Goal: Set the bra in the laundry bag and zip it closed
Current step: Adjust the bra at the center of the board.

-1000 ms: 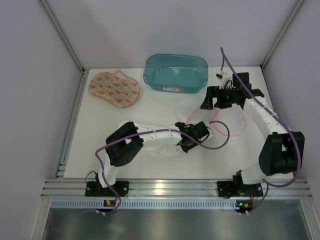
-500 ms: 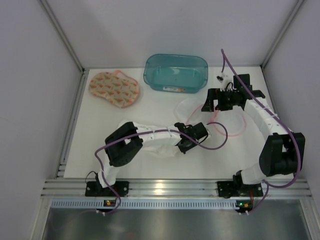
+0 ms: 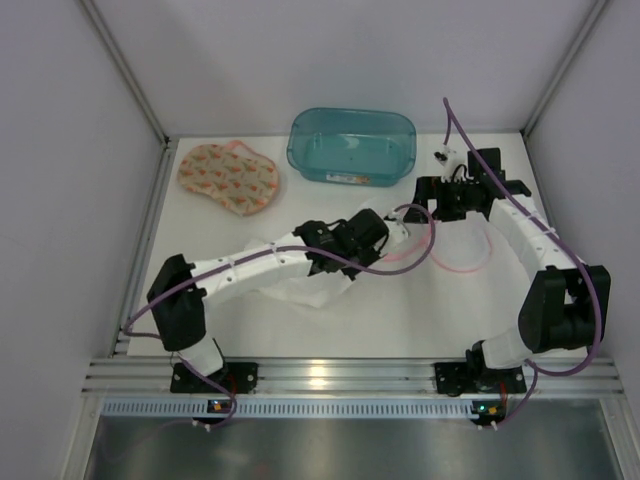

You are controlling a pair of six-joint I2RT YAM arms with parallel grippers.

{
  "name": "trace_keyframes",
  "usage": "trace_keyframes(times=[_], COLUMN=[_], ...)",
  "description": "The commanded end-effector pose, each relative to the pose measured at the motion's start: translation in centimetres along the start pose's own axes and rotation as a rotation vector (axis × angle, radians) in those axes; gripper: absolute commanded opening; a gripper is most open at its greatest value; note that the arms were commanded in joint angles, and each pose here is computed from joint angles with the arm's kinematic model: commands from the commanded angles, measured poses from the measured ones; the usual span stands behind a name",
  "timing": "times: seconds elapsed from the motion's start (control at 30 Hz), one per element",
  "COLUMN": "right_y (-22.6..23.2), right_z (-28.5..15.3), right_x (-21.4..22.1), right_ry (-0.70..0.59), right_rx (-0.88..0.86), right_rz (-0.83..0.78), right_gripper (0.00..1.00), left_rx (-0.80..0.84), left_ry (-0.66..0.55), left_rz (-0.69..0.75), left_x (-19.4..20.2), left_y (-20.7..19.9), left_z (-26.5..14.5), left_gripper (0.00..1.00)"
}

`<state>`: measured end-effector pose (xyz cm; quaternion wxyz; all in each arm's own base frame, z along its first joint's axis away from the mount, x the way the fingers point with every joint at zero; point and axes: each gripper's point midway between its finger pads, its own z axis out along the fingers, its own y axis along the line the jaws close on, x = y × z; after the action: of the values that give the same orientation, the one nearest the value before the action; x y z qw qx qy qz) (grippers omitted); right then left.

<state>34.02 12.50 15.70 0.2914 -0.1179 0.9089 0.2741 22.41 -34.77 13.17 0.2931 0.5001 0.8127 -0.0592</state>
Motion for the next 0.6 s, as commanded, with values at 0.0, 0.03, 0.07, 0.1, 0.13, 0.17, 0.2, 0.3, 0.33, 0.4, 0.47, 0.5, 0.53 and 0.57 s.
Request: trace_keyframes(times=[0.0, 0.03, 0.07, 0.1, 0.13, 0.17, 0.2, 0.3, 0.33, 0.4, 0.47, 0.5, 0.53, 0.57], right_y=[0.3, 0.3, 0.4, 0.4, 0.5, 0.5, 0.6, 0.7, 0.9, 1.5, 2.1, 2.3, 2.8, 3.1], right_z=[-0.7, -0.7, -0.6, -0.5, -0.5, -0.4, -0.4, -0.3, -0.2, -0.2, -0.3, -0.2, -0.2, -0.2], right_x=[-0.9, -0.9, -0.9, -0.8, -0.7, -0.6, -0.4, -0.1, 0.0, 0.3, 0.4, 0.7, 0.9, 1.0], right_ry=[-0.032, -0.032, -0.029, -0.024, -0.022, -0.017, -0.013, -0.005, -0.001, 0.008, 0.009, 0.015, 0.020, 0.020], right_rx=[-0.014, -0.016, -0.022, -0.025, -0.029, -0.034, -0.038, -0.055, -0.066, -0.097, -0.133, -0.145, -0.169, -0.183], right_rz=[-0.027, -0.027, -0.025, -0.022, -0.022, -0.016, -0.016, -0.009, -0.007, -0.005, -0.039, -0.043, -0.044, -0.046], right_gripper=[0.99, 0.98, 0.98, 0.98, 0.98, 0.98, 0.98, 0.98, 0.98, 0.98, 0.98, 0.98, 0.98, 0.98], left_rx=[-0.034, -0.029, -0.009, -0.019, -0.014, -0.001, -0.011, -0.003, -0.013, -0.016, -0.016, 0.027, 0.031, 0.038], left_ry=[-0.011, 0.018, 0.025, 0.042, 0.063, 0.069, 0.068, 0.089, 0.110, 0.089, 0.100, 0.089, 0.080, 0.067], left_rz=[-0.021, -0.032, -0.049, -0.085, -0.100, -0.119, -0.154, -0.241, -0.259, -0.288, -0.310, -0.318, -0.341, -0.362], left_x=[1.2, 2.6, 3.2, 4.1, 5.5, 6.1, 6.8, 9.4, 10.8, 11.2, 12.2, 12.2, 12.1, 12.0], left_y=[3.1, 3.3, 3.4, 4.7, 4.9, 5.0, 6.1, 7.5, 7.8, 8.6, 8.8, 8.1, 8.1, 8.3], left_z=[-2.3, -1.9, -1.8, -1.7, -1.6, -1.5, -1.7, -1.1, -0.8, -0.7, -0.5, -0.7, -0.9, -1.2], left_gripper=[0.00, 0.00, 0.00, 0.00, 0.00, 0.00, 0.00, 0.00, 0.00, 0.00, 0.04, 0.09, 0.17, 0.26])
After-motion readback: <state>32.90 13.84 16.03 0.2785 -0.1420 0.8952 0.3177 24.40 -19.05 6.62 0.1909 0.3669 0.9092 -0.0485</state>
